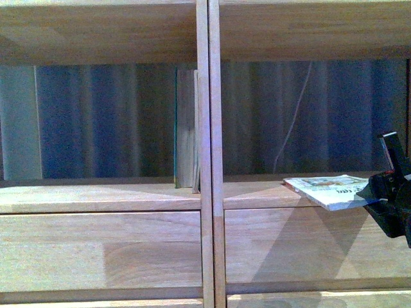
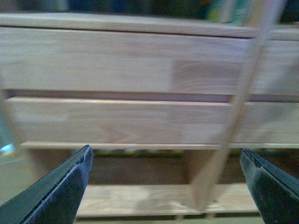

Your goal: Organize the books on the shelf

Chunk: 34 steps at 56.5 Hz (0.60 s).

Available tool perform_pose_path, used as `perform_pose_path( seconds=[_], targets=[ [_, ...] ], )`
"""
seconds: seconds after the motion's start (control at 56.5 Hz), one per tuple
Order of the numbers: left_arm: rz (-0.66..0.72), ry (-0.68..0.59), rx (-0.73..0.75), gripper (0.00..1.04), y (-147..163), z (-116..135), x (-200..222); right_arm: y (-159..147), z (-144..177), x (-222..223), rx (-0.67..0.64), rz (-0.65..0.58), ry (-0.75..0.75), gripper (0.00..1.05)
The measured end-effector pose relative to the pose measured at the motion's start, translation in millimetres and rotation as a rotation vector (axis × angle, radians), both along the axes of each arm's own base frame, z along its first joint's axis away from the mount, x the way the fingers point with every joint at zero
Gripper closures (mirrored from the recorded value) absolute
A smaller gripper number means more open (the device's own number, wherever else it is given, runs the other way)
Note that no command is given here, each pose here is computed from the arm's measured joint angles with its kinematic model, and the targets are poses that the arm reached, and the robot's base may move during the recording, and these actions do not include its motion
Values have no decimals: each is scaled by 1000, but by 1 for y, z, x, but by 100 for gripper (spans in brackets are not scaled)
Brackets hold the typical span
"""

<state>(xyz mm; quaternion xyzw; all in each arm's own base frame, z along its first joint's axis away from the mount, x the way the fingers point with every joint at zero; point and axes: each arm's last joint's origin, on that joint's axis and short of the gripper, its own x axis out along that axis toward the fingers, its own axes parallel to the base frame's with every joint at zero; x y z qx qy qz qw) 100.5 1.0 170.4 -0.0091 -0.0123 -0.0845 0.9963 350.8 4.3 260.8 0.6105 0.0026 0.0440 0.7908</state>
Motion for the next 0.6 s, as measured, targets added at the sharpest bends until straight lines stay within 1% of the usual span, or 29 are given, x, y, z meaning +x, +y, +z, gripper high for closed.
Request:
perform_pose_path(
  seconds=[0.018, 0.035, 0.089, 0.142, 0.177, 0.248, 0.301, 0.354, 0.372, 0.425, 0.496, 0.531, 0.602],
  targets=[
    [-5, 9, -1, 7, 1, 0, 1, 0, 1, -2, 0, 4, -6, 97],
    [-86, -14, 4, 7, 3, 4, 3, 0, 6, -5, -1, 12, -22, 97],
    [-185, -27, -3, 7, 9, 10, 10, 1, 18, -15, -4, 42, -74, 97],
    [-242, -45, 2, 7, 17, 21, 19, 1, 33, -25, -12, 77, -131, 97],
    [-250, -75, 5, 7, 26, 35, 32, 1, 48, -36, -18, 97, -190, 97],
    [-206, -119, 4, 7, 42, 58, 64, 1, 71, -57, -35, 133, -275, 97],
    [-209, -91, -23, 7, 48, 64, 81, 3, 78, -66, -45, 153, -309, 97],
    [-210, -38, -69, 7, 55, 69, 108, 8, 86, -77, -60, 184, -347, 97],
    [-212, -33, -76, 7, 55, 70, 111, 9, 87, -79, -63, 191, -354, 97],
    [-240, 26, -125, 7, 58, 73, 132, 15, 92, -85, -74, 219, -381, 97],
    [-266, 82, -176, 7, 58, 80, 157, 25, 96, -90, -92, 251, -409, 97],
    [-292, 105, -205, 7, 56, 88, 174, 32, 98, -93, -111, 276, -428, 97],
    [-311, 103, -220, 7, 50, 100, 194, 45, 100, -96, -146, 318, -458, 97]
  ],
)
